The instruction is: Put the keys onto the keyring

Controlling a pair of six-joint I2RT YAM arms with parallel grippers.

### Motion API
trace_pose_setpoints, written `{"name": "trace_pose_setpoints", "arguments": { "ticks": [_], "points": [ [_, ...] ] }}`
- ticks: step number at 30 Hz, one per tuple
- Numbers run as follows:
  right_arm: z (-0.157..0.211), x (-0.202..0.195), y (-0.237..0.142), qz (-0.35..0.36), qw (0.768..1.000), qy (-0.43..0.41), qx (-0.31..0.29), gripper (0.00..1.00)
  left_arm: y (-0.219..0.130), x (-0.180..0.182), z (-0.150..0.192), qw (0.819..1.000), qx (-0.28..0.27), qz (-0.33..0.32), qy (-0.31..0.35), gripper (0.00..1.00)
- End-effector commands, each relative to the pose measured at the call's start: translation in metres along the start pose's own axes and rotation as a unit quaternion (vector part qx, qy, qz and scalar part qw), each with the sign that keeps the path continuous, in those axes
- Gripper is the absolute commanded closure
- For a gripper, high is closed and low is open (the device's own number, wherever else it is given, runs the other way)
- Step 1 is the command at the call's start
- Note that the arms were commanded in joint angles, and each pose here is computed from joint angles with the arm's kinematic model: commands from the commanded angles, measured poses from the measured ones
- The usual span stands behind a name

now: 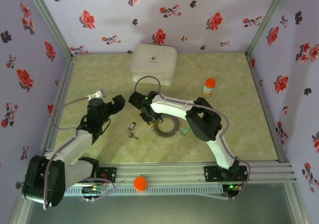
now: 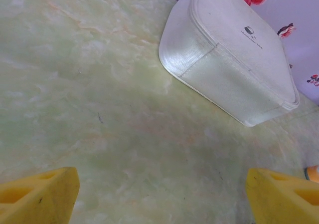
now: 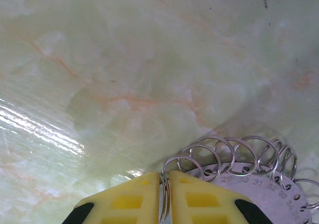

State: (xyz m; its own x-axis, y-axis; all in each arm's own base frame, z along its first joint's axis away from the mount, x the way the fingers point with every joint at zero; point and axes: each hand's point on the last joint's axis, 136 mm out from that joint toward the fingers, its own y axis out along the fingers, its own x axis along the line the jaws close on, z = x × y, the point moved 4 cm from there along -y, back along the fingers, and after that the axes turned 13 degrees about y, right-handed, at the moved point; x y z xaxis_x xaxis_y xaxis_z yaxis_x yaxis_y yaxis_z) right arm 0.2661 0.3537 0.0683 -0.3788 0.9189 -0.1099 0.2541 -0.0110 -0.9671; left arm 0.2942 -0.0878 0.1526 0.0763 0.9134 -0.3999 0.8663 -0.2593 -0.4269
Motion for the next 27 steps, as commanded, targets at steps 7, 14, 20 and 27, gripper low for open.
{"name": "trace_pose_setpoints", "arguments": {
  "ticks": [7,14,20,27],
  "points": [
    [0.003,0.000,0.009,-0.002,1.000,0.000,0.019,0.86,0.001,-0.001,-0.008,1.000,-0.012,0.002,0.000,0.13],
    [0.001,-0.003,0.003,-0.007,1.000,0.002,0.009,1.00,-0.002,0.001,-0.008,1.000,-0.013,-0.001,0.004,0.13],
    [-0.008,-0.007,-0.030,-0.051,0.997,-0.010,-0.050,1.00,-0.007,0.000,-0.012,0.999,-0.009,-0.005,0.032,0.15],
    [-0.010,-0.021,-0.081,-0.144,0.975,-0.041,-0.163,1.00,-0.016,-0.031,-0.021,0.982,-0.012,0.039,0.183,0.11]
  ]
}}
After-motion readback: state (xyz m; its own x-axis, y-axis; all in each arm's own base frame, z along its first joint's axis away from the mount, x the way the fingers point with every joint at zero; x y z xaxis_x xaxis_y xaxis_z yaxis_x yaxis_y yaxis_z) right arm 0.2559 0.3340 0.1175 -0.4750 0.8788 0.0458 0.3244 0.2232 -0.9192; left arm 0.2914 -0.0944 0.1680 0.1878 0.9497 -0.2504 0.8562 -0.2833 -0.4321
